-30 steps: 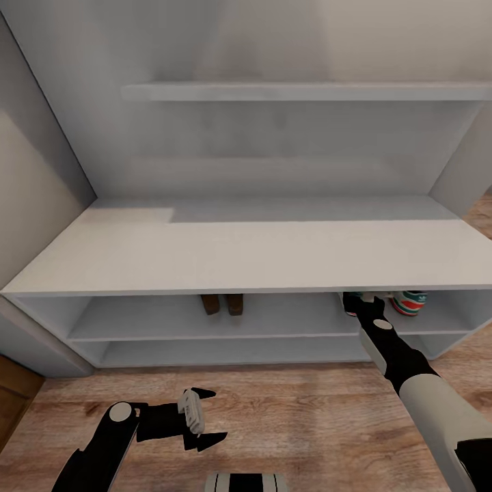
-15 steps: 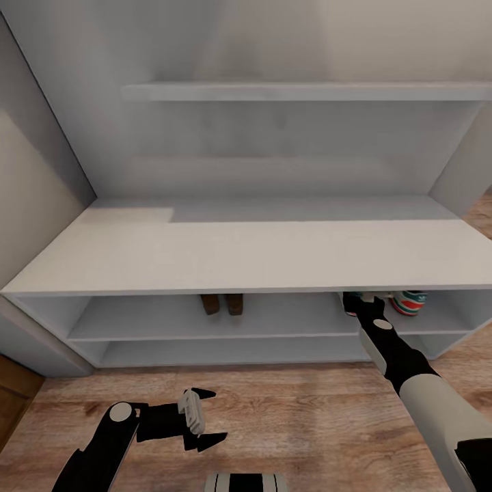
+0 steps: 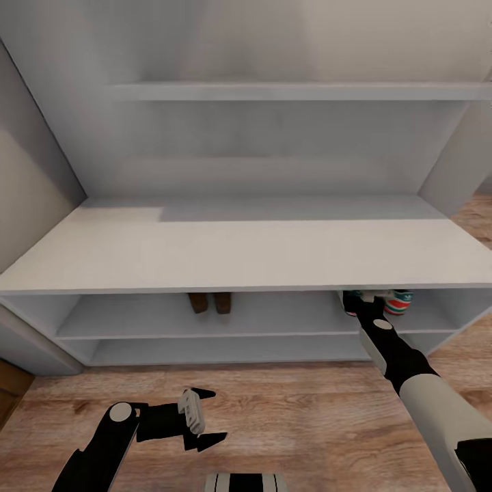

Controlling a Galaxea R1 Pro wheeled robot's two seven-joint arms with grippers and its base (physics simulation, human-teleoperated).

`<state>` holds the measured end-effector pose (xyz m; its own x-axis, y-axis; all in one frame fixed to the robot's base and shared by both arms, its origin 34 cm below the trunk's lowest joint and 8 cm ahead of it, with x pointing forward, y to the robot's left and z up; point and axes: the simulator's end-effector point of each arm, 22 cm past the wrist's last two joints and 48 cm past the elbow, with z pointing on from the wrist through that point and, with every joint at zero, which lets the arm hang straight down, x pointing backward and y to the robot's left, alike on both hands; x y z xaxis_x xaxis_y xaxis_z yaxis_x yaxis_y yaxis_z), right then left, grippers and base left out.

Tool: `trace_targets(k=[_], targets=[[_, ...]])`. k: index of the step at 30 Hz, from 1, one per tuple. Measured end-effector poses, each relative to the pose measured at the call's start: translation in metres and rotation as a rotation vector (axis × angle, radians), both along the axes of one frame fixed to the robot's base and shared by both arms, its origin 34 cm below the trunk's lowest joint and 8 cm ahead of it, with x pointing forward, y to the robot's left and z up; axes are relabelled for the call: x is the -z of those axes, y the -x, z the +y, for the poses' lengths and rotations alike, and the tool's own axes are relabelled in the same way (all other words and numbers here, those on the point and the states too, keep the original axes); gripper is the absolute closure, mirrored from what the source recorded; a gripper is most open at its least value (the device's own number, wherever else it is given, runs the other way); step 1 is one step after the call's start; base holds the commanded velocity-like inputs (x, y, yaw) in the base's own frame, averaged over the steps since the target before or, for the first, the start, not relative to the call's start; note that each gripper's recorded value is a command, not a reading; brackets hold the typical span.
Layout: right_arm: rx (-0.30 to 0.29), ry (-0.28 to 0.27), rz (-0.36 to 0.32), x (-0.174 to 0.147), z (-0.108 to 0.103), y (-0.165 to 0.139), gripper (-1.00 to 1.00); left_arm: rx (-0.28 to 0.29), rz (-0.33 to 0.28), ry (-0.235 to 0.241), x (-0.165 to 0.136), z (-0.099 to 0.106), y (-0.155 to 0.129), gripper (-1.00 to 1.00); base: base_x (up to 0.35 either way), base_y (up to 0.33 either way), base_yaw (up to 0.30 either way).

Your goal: Pick up the two gym shoes and the two sandals from the corridor floor and place them onto the hallstand (shoe rack) in the corridor, making sure they are on the rack and not on the floor. Arrange them so the two gym shoes are next to each other and the two sandals are next to each other.

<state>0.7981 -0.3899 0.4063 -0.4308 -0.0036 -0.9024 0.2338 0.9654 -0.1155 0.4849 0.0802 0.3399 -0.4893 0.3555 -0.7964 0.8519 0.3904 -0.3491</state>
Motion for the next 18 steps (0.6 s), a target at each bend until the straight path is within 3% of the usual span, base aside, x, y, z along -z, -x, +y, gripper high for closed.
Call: trace_targets(k=[18], targets=[[0.000, 0.000, -0.004, -0.0009, 0.0000, -0.0004, 1.00, -0.002, -0.001, 0.000, -0.0001, 0.0001, -0.0004, -1.00, -0.001, -0.021, 0.000]])
